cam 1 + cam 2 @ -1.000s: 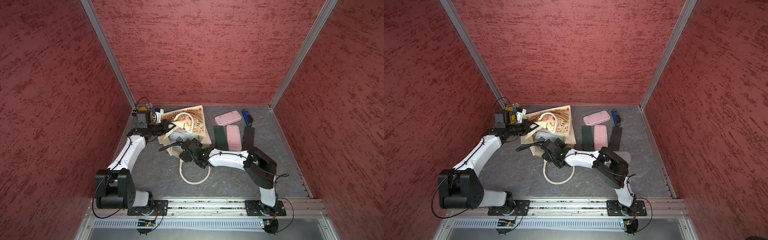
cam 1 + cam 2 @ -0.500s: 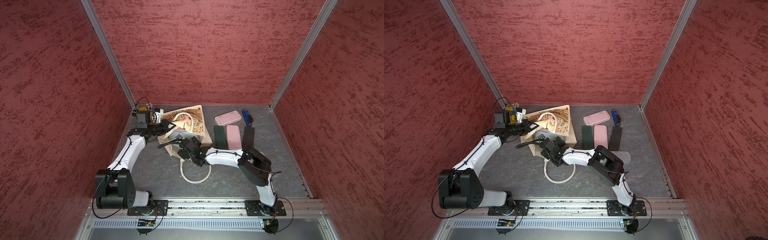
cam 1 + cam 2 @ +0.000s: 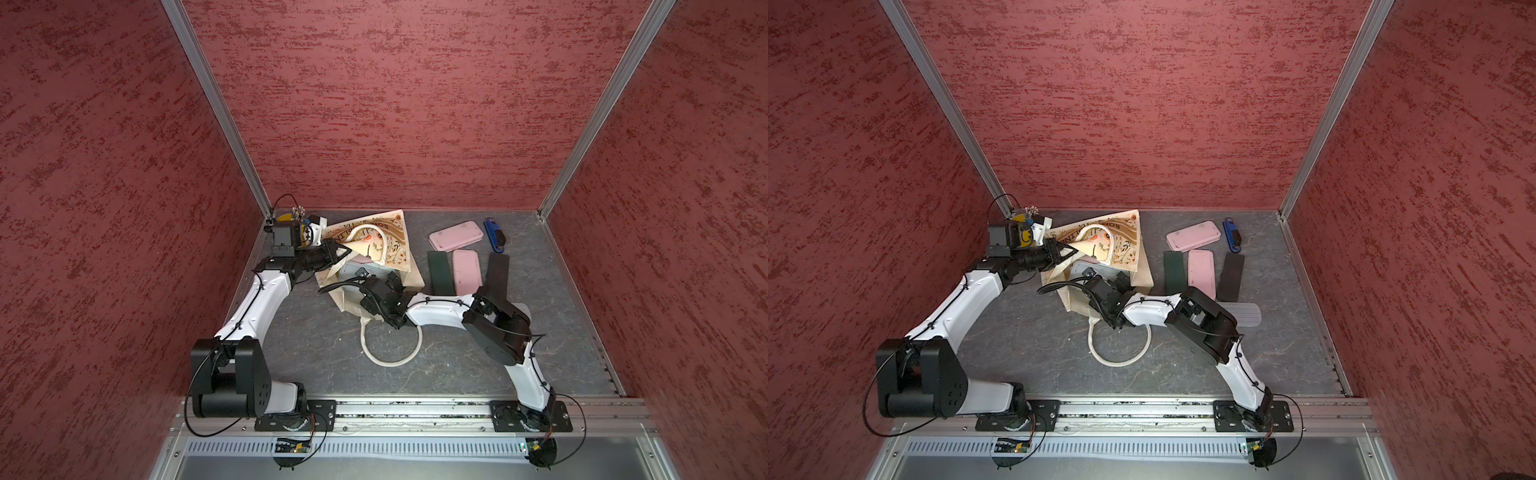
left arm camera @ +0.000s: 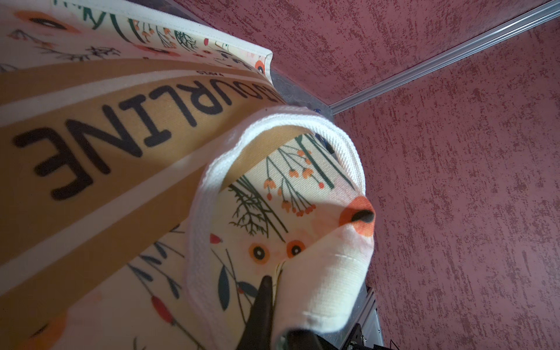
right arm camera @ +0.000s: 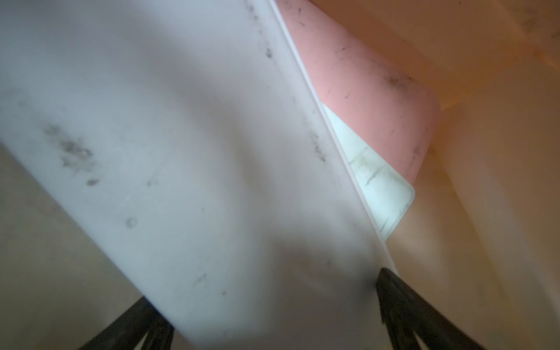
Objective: Take out the pencil case from the canvas bag
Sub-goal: Pick up the pencil case from the canvas bag.
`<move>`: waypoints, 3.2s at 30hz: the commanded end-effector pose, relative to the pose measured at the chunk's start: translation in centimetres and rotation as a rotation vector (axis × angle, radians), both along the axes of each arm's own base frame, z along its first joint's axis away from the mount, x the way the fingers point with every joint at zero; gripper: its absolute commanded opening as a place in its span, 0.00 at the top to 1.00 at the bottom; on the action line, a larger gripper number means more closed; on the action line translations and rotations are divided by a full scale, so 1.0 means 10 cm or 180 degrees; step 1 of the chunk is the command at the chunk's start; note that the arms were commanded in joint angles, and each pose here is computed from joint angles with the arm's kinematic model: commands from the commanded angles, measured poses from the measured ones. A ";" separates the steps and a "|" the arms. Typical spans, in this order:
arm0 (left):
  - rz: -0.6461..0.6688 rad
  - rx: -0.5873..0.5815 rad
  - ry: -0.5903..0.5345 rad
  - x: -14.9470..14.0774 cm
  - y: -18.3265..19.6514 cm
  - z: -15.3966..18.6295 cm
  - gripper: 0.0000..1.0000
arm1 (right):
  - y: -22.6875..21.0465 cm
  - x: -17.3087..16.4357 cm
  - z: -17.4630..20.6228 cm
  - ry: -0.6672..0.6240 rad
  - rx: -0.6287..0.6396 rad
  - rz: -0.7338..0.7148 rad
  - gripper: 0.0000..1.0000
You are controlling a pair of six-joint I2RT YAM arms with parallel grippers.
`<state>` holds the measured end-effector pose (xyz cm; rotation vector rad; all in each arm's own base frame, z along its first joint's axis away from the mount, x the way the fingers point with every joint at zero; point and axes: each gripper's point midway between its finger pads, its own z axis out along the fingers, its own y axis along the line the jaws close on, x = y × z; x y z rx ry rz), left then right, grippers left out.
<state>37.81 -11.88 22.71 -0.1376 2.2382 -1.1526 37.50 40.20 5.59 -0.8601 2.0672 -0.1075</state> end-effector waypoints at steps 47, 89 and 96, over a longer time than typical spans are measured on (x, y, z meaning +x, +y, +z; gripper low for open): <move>-0.0012 -0.0032 0.0047 0.02 0.00 -0.02 0.97 | 0.11 -0.47 0.48 0.0461 0.0587 0.0731 1.00; -0.0045 0.0028 -0.0157 -0.02 -0.04 0.12 0.98 | -0.97 -1.12 2.04 -0.0014 0.2395 0.0110 1.00; -0.0044 0.0028 -0.0185 -0.03 -0.04 0.13 0.98 | -1.20 -0.99 2.20 -0.0252 0.2539 -0.0203 1.00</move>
